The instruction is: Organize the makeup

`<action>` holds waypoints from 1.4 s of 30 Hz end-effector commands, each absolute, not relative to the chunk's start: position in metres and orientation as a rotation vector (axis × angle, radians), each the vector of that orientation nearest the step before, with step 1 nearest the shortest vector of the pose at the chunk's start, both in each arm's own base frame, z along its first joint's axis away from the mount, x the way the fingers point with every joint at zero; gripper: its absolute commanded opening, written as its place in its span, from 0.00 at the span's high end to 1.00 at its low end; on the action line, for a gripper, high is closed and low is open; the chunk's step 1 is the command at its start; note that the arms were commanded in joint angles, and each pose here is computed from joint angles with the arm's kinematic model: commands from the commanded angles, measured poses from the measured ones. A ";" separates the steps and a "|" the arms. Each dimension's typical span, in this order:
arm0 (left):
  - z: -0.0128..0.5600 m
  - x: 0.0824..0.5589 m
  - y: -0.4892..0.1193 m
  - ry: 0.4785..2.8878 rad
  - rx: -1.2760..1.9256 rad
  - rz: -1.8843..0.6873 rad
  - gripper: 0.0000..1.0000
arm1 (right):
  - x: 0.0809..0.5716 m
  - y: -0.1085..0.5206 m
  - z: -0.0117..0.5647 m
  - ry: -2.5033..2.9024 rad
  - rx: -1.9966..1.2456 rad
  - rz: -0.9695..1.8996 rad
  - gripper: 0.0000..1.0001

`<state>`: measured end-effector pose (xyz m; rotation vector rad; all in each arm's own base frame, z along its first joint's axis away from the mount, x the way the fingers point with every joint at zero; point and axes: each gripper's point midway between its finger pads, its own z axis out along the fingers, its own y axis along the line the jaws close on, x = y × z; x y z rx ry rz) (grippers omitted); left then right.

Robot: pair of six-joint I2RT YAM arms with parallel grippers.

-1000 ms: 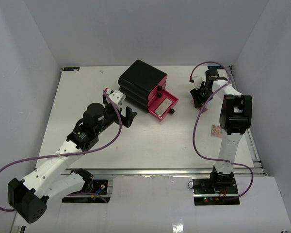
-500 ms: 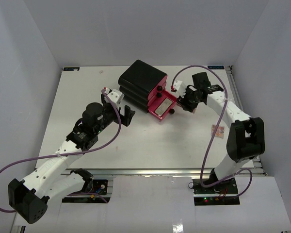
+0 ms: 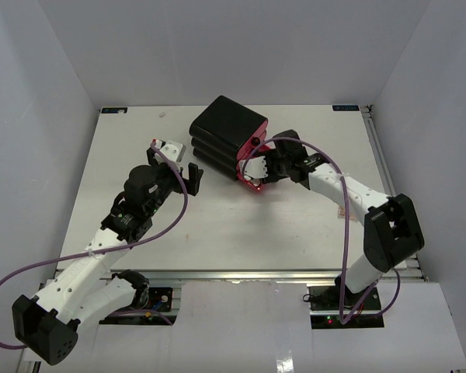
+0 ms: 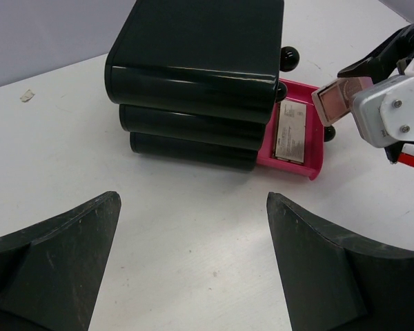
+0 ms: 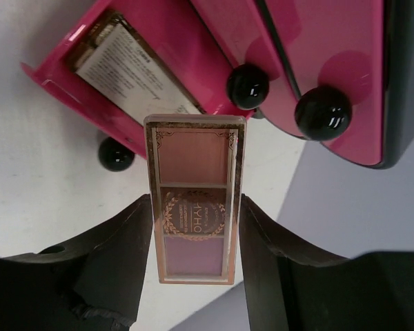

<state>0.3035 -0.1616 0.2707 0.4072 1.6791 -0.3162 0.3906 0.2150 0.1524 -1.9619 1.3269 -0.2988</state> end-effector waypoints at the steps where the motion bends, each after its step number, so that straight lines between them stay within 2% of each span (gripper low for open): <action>1: 0.277 0.307 -0.152 1.653 0.382 -0.282 0.02 | 0.418 0.234 0.172 1.158 -1.994 -0.486 0.78; 10: 0.275 0.308 -0.151 1.658 0.386 -0.283 0.02 | 0.426 0.248 0.138 1.087 -2.103 -0.546 0.75; 14: 0.275 0.308 -0.151 1.658 0.388 -0.283 0.02 | 0.429 0.250 0.132 1.081 -2.114 -0.563 0.70; 17: 0.276 0.308 -0.152 1.655 0.388 -0.287 0.02 | 0.428 0.249 0.126 1.079 -2.133 -0.568 0.57; 19: 0.277 0.308 -0.152 1.653 0.389 -0.289 0.02 | 0.427 0.247 0.124 1.078 -2.141 -0.571 0.43; 24: 0.277 0.307 -0.153 1.651 0.392 -0.297 0.02 | 0.418 0.245 0.120 1.064 -2.162 -0.566 0.25; 34: 0.278 0.306 -0.154 1.649 0.395 -0.305 0.02 | 0.403 0.242 0.143 1.086 -2.104 -0.547 0.22; 38: 0.282 0.303 -0.155 1.637 0.398 -0.321 0.02 | 0.378 0.235 0.169 1.258 -1.979 -0.304 0.22; 42: 0.289 0.298 -0.157 1.616 0.402 -0.349 0.02 | 0.347 0.200 0.175 1.470 -1.883 -0.062 0.23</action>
